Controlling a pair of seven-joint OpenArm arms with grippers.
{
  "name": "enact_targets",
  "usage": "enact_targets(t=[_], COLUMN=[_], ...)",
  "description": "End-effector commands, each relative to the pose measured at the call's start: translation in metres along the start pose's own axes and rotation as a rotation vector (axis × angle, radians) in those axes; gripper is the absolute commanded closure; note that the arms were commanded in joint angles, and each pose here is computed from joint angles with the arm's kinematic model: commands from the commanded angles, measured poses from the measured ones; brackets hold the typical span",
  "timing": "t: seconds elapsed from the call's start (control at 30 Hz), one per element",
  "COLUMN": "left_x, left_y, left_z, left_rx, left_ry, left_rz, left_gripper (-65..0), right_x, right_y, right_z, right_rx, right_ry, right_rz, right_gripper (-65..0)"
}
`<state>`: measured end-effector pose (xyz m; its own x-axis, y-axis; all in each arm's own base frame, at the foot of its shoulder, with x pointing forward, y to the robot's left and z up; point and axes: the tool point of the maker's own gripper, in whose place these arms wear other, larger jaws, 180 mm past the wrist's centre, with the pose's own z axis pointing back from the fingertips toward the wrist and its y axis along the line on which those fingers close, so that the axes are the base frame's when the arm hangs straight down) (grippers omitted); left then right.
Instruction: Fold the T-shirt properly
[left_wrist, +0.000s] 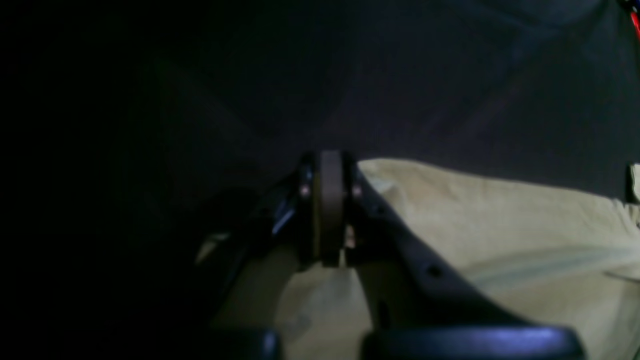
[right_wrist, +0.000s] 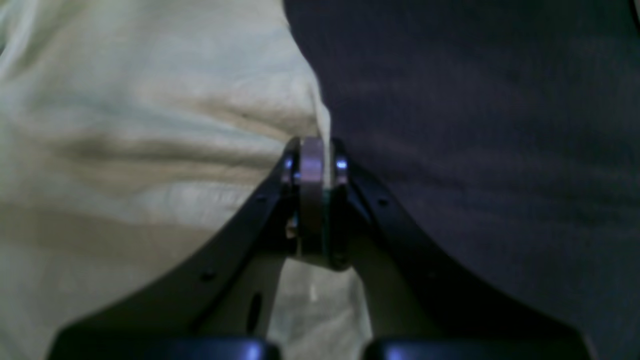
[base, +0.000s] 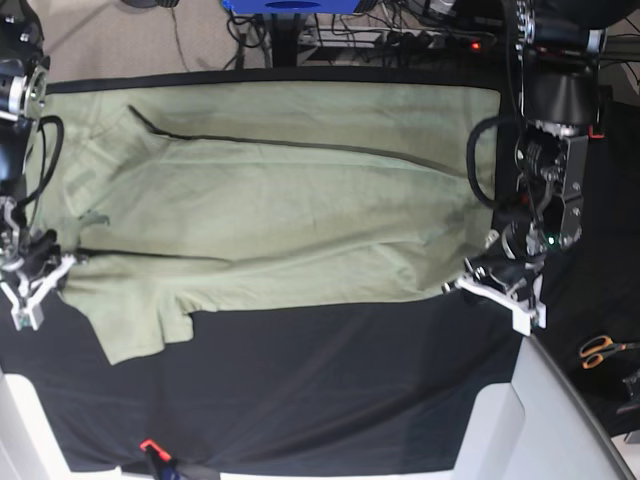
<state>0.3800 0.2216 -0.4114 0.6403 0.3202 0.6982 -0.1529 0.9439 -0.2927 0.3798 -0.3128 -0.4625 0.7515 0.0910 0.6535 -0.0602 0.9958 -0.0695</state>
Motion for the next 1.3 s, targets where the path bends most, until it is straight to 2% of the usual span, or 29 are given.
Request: enact_targets(t=[0.0,0.13,0.3,0.53,0.6,0.7,0.87,1.0,1.27], left_x=[0.022,0.012,0.015,0.035,0.039,0.025,0.002,-0.007,-0.023], left_y=[-0.005,-0.007,-0.008,0.024,0.029,0.030,0.030,0.037,0.042], left_z=[0.004,0.011,0.028,0.058,0.061,0.060,0.061,0.064,0.070], left_rx=[-0.017,-0.025,-0.037,0.027,0.037,0.040,0.039,0.053,0.063], left_ry=[-0.058,-0.051,-0.080,-0.101,-0.099,-0.060,-0.016,0.003,0.032], left_rz=[-0.010,-0.021,-0.050,0.009,-0.012,-0.030,-0.030,-0.031,-0.033], left_gripper=[0.0,0.0,0.0,0.0,0.0,0.0,0.0,0.0,0.0], right_x=[0.028,0.026,0.017,0.020,0.019,0.016,0.018,0.001,-0.028], right_y=[-0.012,-0.009,-0.007,-0.005,-0.006,-0.012,-0.037,-0.040,-0.035], right_z=[0.007,0.014,0.021,0.029,0.029,0.031,0.041,0.042,0.045], right_rx=[-0.018,-0.024,-0.031,-0.039,-0.043,-0.053,-0.107,-0.112,-0.105], right_ry=[-0.072,-0.088,-0.064,-0.090,-0.082,-0.063,-0.092,-0.032,0.013], right_rz=[0.013,0.052,0.077,0.110,0.108,0.099,0.010,0.007,0.012], right_gripper=[0.0,0.0,0.0,0.0,0.0,0.0,0.0,0.0,0.0])
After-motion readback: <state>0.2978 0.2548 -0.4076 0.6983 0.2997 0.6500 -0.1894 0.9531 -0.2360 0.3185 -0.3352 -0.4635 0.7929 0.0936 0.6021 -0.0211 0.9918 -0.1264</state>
